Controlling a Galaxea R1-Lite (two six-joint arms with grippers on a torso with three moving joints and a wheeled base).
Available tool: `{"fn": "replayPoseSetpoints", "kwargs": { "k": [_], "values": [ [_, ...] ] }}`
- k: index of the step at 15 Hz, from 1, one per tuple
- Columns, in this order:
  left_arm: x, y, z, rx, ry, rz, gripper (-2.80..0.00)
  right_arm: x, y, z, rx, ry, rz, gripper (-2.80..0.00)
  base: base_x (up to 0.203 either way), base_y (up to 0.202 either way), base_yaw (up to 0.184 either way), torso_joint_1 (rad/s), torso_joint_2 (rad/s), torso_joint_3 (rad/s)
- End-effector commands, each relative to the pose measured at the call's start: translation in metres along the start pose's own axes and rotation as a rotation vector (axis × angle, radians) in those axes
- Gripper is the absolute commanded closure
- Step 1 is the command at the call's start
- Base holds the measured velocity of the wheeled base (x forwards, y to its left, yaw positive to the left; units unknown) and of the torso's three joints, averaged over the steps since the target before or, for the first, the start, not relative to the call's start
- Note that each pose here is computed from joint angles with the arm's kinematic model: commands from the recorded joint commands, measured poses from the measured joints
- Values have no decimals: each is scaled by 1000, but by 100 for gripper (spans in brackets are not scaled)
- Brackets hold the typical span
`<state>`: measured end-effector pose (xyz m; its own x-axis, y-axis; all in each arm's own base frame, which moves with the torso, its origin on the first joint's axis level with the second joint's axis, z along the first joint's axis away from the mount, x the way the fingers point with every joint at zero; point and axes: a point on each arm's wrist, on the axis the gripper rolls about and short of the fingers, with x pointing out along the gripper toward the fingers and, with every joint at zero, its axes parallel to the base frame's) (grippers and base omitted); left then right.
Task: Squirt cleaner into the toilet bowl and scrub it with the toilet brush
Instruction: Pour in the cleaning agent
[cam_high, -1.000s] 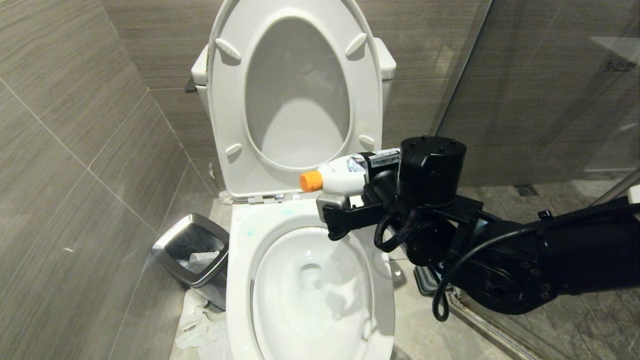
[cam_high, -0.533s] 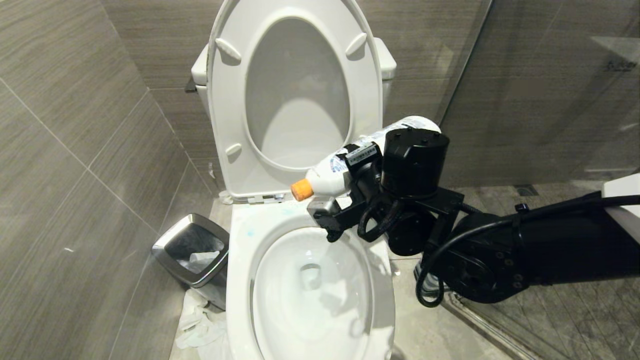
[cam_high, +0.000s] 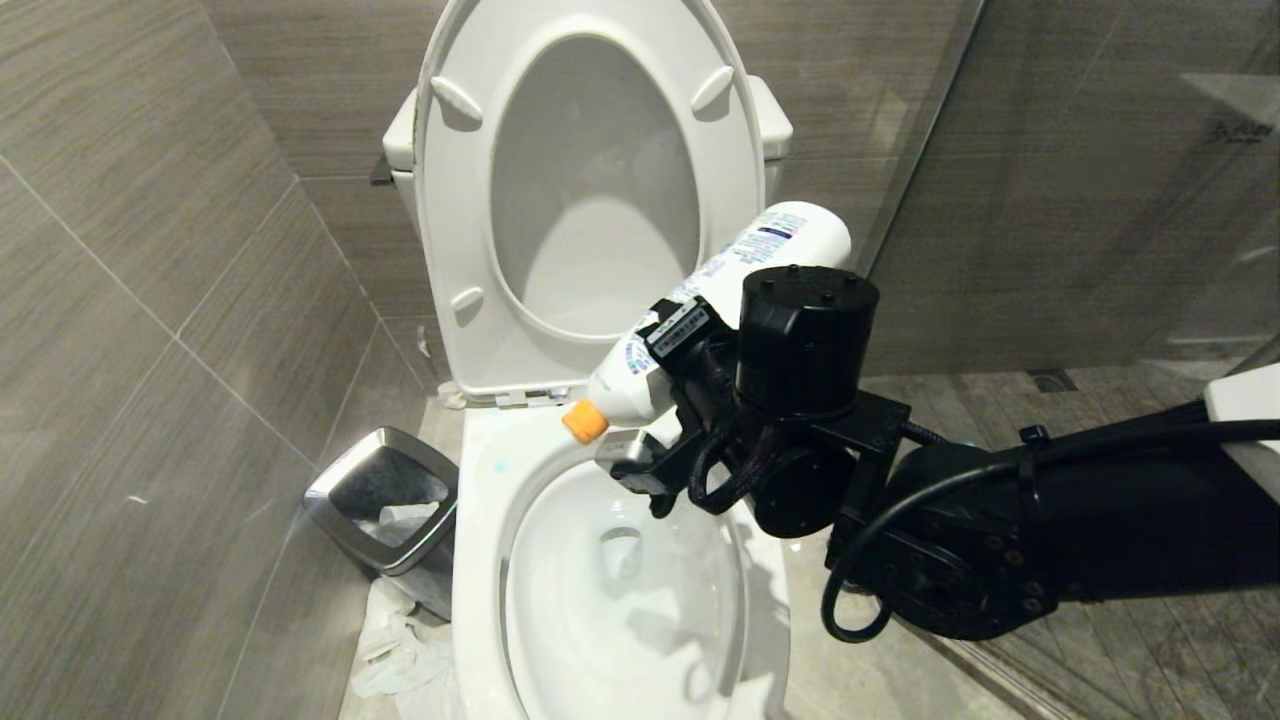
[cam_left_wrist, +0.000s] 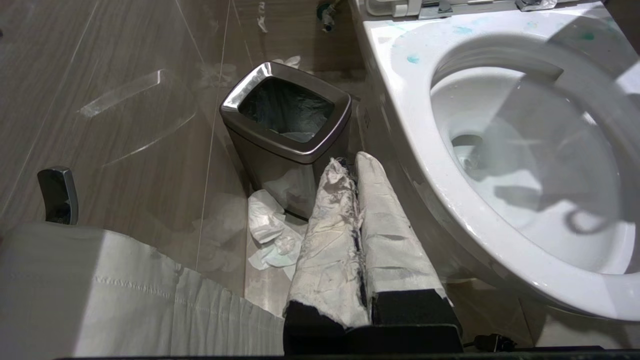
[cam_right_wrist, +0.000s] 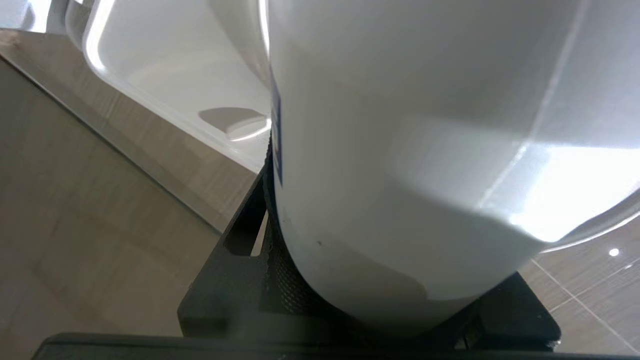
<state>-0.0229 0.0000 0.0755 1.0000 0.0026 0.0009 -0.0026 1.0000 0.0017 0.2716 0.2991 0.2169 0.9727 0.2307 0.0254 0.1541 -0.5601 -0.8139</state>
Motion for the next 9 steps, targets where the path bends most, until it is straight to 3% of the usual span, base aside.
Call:
{"fn": "replayPoseSetpoints", "kwargs": {
  "k": [1,4,9],
  "values": [
    [0,0,0,0,1,1,0,-2,-2,-2,-11,16,1,0,0,0,0,0,0,0],
    [0,0,0,0,1,2,0,-3,-2,-3,-15,18,4,0,0,0,0,0,0,0],
    [0,0,0,0,1,2,0,-5,-5,-8,-91,28,0,0,0,0,0,0,0,0]
  ]
}}
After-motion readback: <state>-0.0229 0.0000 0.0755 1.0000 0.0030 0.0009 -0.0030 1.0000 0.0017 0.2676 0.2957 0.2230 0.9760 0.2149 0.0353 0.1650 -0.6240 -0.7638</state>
